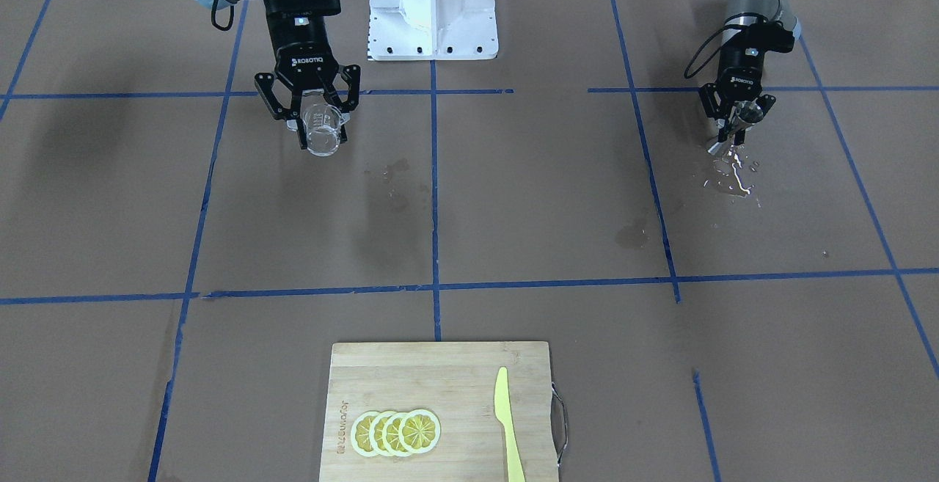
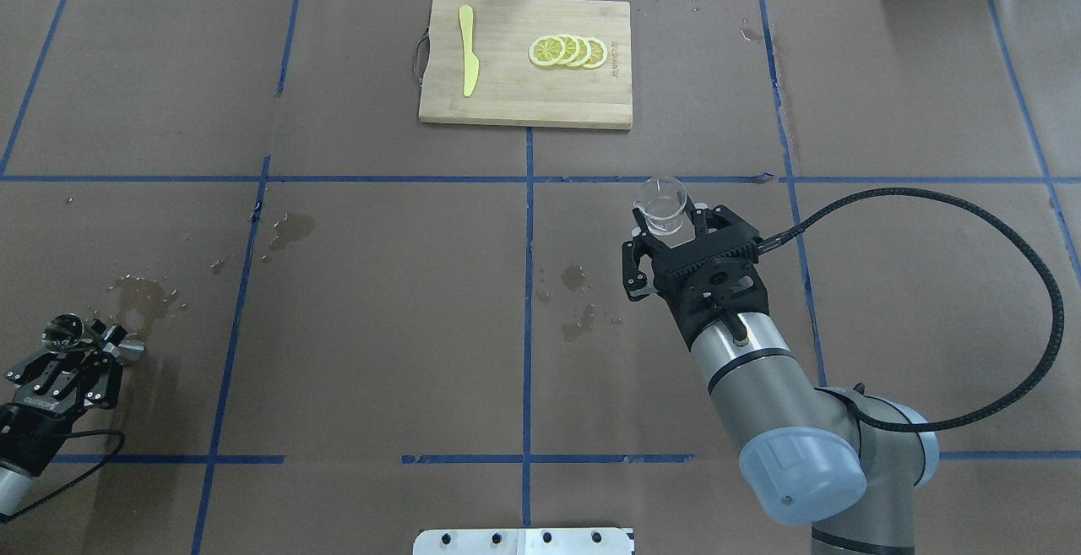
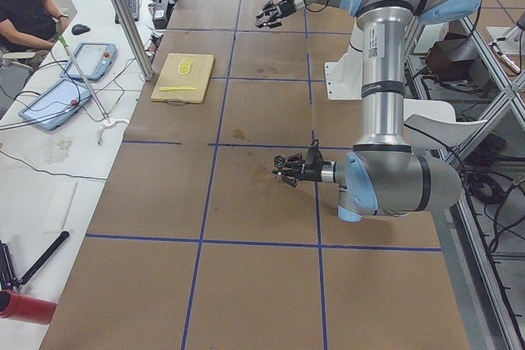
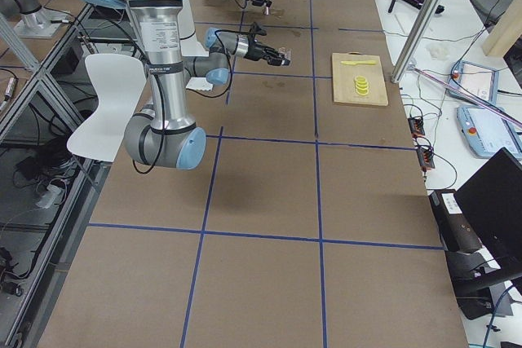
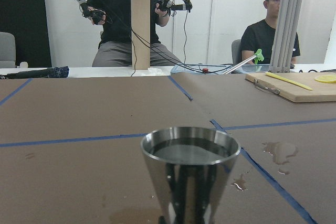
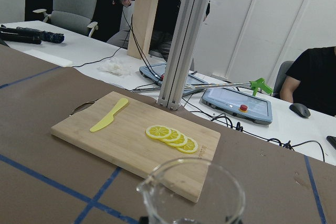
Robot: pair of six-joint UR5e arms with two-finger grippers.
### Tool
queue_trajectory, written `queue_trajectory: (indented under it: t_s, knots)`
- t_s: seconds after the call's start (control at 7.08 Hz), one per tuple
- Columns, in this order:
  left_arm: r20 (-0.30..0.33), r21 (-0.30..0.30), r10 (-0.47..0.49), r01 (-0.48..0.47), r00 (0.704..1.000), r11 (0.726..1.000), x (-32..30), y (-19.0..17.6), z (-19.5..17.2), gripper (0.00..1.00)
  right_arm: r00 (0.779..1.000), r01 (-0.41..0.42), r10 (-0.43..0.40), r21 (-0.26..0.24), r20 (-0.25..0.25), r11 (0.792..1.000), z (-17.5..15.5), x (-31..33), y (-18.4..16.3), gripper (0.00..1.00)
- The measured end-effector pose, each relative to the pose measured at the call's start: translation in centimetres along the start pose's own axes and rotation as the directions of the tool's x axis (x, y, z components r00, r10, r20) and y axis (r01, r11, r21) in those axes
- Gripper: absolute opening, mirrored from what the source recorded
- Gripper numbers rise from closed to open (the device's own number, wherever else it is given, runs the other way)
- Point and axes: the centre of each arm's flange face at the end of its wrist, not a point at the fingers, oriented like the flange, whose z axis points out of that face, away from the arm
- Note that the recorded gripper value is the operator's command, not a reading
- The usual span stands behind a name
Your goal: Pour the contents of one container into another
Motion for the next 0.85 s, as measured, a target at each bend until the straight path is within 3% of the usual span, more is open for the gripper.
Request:
queue_trajectory:
  t_s: [0.14,0.28,0.42,0.85]
  knots:
    - [0.000,0.000,-0.001,0.001,1.000,1.000,0.01,-0.01,0.00,0.76,1.000,0.000,0.000,0.000,0.000,1.000,-0.02,0.00,-0.02,0.00]
    - [-0.001,-0.001,0.000,0.000,1.000,1.000,0.01,0.00,-0.02,0.94,1.000,-0.001,0.001,0.001,0.001,1.000,-0.05,-0.01,-0.06,0.00]
    - [-0.001,-0.001,0.000,0.000,1.000,1.000,0.03,0.00,-0.03,1.00,1.000,-0.002,0.002,0.001,0.001,1.000,-0.07,-0.01,-0.10,0.00]
    - [-0.019,-0.020,0.001,-0.002,1.000,1.000,0.27,-0.11,-0.11,1.00,1.000,-0.007,0.007,0.004,0.004,1.000,-0.22,0.05,-0.41,0.00]
